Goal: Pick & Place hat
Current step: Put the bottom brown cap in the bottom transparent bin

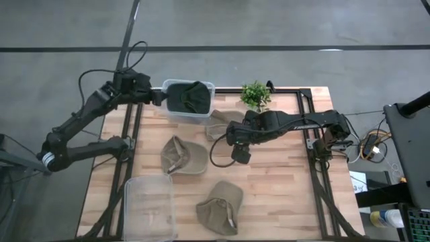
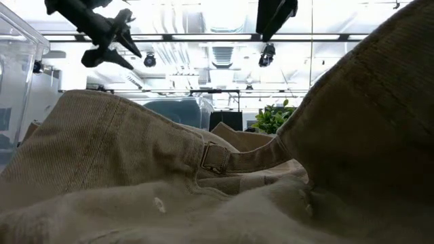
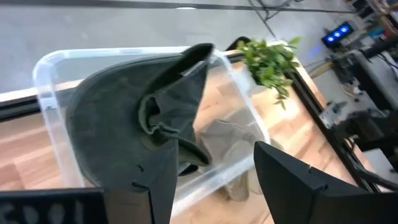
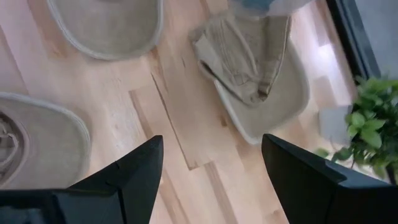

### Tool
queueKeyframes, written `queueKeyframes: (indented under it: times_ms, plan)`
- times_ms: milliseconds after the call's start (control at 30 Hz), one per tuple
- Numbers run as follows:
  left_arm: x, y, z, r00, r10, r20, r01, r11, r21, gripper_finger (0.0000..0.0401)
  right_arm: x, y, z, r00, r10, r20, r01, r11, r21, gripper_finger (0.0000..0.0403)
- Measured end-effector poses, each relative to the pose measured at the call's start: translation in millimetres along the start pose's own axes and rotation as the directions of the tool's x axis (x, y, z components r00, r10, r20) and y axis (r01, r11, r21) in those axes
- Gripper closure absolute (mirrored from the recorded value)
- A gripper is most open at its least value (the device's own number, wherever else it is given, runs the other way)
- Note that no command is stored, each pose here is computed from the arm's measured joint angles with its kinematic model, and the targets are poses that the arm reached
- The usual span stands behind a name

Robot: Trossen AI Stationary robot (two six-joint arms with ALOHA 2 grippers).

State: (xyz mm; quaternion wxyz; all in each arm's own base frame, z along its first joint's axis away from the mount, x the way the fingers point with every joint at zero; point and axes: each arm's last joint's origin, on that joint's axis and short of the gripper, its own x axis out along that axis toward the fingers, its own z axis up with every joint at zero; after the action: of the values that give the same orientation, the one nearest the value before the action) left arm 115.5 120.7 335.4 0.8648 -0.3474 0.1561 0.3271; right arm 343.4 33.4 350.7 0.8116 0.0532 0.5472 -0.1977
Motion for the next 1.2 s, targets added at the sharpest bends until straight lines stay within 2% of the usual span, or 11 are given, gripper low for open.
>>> queueKeyframes:
  times_ms: [200, 367, 500, 667, 867, 1067, 1200]
  plan:
    - [-13.6, -13.4, -6.9, 0.996, -0.082, 0.019, 0.080, 0.991, 0.111, 0.0199, 23.3, 9.0, -12.9, 0.997, 0.004, -0.075, -0.001, 1.000, 0.029, 0.0138]
    - [-24.2, -25.2, -13.0, 0.987, -0.159, 0.029, 0.149, 0.967, 0.207, 0.0199, 47.3, 23.9, -24.3, 0.989, 0.090, -0.115, -0.087, 0.996, 0.025, 0.0138]
    - [-26.3, -33.0, -18.4, 0.976, -0.217, 0.022, 0.207, 0.955, 0.214, 0.0199, 62.2, 36.0, -40.6, 0.963, 0.174, -0.206, -0.158, 0.983, 0.092, 0.0142]
    - [-25.9, -40.8, -23.3, 0.963, -0.268, -0.006, 0.262, 0.937, 0.230, 0.0199, 75.5, 50.3, -63.5, 0.930, 0.211, -0.301, -0.147, 0.964, 0.220, 0.0151]
    - [-25.6, -46.6, -22.9, 0.960, -0.278, 0.027, 0.261, 0.929, 0.264, 0.0199, 79.0, 67.3, -80.1, 0.906, 0.254, -0.338, -0.130, 0.928, 0.349, 0.0160]
    - [-25.1, -47.4, -23.3, 0.959, -0.281, 0.023, 0.265, 0.925, 0.272, 0.0199, 76.5, 89.2, -87.1, 0.870, 0.379, -0.315, -0.190, 0.847, 0.496, 0.0165]
    - [-25.2, -47.5, -23.3, 0.959, -0.282, 0.023, 0.262, 0.918, 0.297, 0.0199, 78.7, 107.7, -94.8, 0.836, 0.476, -0.273, -0.248, 0.772, 0.586, 0.0165]
